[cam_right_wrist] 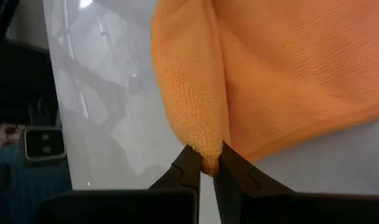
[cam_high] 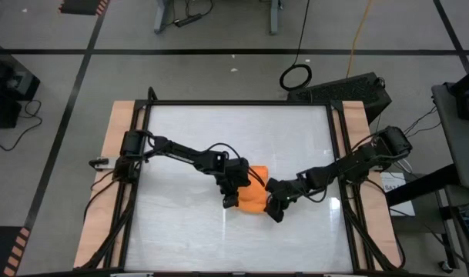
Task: Roll towel
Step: Roll the towel
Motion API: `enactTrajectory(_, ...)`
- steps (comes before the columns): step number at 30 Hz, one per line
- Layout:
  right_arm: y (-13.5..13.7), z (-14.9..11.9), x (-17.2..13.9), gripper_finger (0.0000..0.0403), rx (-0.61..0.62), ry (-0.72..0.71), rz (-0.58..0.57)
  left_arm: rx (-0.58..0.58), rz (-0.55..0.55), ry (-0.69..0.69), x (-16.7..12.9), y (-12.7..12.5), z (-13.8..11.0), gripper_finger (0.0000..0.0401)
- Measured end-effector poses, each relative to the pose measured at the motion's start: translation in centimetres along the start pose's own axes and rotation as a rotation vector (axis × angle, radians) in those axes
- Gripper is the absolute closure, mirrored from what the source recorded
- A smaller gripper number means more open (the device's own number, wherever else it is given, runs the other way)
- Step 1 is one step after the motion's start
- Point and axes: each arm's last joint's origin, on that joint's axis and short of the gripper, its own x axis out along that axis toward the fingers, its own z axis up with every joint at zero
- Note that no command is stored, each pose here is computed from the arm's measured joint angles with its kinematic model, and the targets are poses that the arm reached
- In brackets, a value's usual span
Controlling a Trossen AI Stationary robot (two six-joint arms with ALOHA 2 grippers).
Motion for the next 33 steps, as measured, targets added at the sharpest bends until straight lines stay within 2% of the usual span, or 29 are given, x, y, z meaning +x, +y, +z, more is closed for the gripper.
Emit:
enactTrajectory(5, -0.8, 1.0, -0.2, 0.0387, 0.055, 0.018, 0.01, -0.042, 0.016, 0.025, 0.3, 0.3, -0.3, 0.0381)
enactTrajectory(10, -1.8, 1.7, -0.4, 0.0374, 0.087, 0.036, -0.029, -0.048, 0.023, 0.019, 0.3, 0.4, -0.2, 0.0381)
enactTrajectory(13, -2.3, 1.9, -0.5, 0.0349, 0.073, 0.044, -0.052, -0.069, 0.026, 0.022, 0.2, 0.4, -0.2, 0.0381)
enactTrajectory(20, -2.9, 1.6, -0.6, 0.0259, 0.013, 0.084, -0.1, -0.08, 0.028, 0.031, 0.3, 0.4, -0.4, 0.0381)
enactTrajectory(23, -2.4, 1.4, -0.8, 0.0231, -0.049, 0.097, -0.071, -0.08, 0.028, 0.03, 0.3, 0.4, -0.4, 0.0381)
enactTrajectory(26, -1.4, 0.8, -1.3, 0.0221, -0.145, 0.088, -0.044, -0.079, 0.027, 0.029, 0.3, 0.4, -0.4, 0.0381)
enactTrajectory(33, 1.4, -1.5, -3.4, 0.0219, -0.5, -0.034, -0.077, -0.079, 0.027, 0.028, 0.3, 0.4, -0.3, 0.0381)
